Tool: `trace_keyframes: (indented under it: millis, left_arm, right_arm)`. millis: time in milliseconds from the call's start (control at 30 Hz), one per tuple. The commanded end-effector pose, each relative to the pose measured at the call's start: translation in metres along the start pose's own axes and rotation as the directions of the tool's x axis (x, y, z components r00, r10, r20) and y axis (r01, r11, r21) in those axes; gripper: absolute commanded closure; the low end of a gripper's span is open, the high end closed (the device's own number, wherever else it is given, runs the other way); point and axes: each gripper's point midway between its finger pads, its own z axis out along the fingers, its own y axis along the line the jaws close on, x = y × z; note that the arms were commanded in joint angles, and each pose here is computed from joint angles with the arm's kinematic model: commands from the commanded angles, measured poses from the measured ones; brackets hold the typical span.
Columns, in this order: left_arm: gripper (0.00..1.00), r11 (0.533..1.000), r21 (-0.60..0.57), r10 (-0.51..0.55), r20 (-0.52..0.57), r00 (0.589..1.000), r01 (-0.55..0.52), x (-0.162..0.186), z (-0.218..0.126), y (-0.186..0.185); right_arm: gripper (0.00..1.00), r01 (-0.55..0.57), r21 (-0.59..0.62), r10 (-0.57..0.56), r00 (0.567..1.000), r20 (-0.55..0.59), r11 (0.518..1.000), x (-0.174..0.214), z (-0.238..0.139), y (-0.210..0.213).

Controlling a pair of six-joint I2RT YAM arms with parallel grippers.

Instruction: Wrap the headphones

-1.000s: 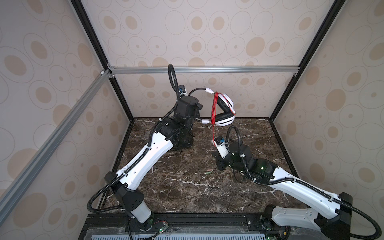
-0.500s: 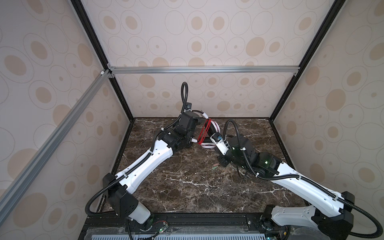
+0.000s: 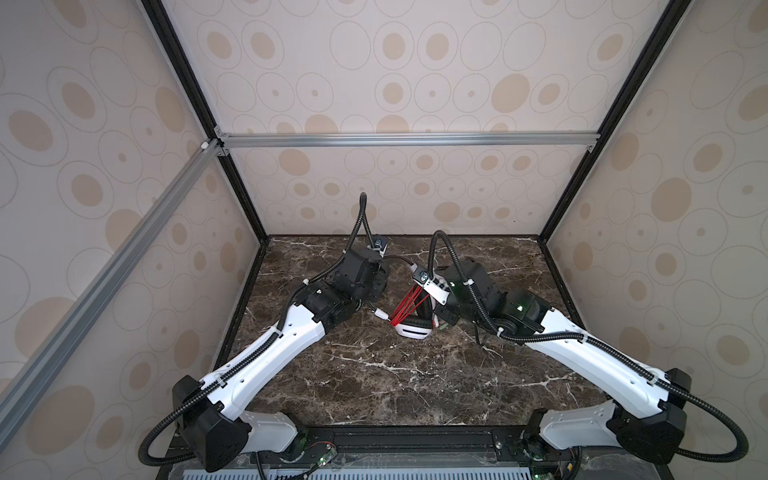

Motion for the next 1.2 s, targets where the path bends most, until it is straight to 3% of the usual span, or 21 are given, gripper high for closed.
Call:
trace_keyframes:
  millis: [0, 300, 967, 1167]
  left_arm:
    - [1.00, 0.991, 0.127, 0.023, 0.061, 0.998, -0.031, -0.011, -0.020, -0.016]
    - [1.00, 0.972, 0.235, -0.039, 0.102, 0.994, 0.014, -0.017, -0.041, -0.027]
    - [1.00, 0.960, 0.272, -0.107, 0.150, 0.983, 0.062, -0.038, -0.067, -0.021]
    - [1.00, 0.949, 0.299, -0.149, 0.154, 0.977, 0.097, -0.047, -0.076, -0.021]
  right_arm:
    - [0.99, -0.015, 0.022, 0.015, 1.000, -0.024, 1.000, 0.002, -0.002, -0.015]
    - [0.92, -0.162, -0.038, 0.160, 0.985, -0.057, 0.986, 0.017, 0.008, -0.019]
    - [0.77, -0.208, -0.071, 0.202, 0.976, -0.084, 0.976, 0.049, 0.015, -0.012]
    - [0.74, -0.301, -0.089, 0.296, 0.953, -0.068, 0.949, 0.062, 0.016, -0.011]
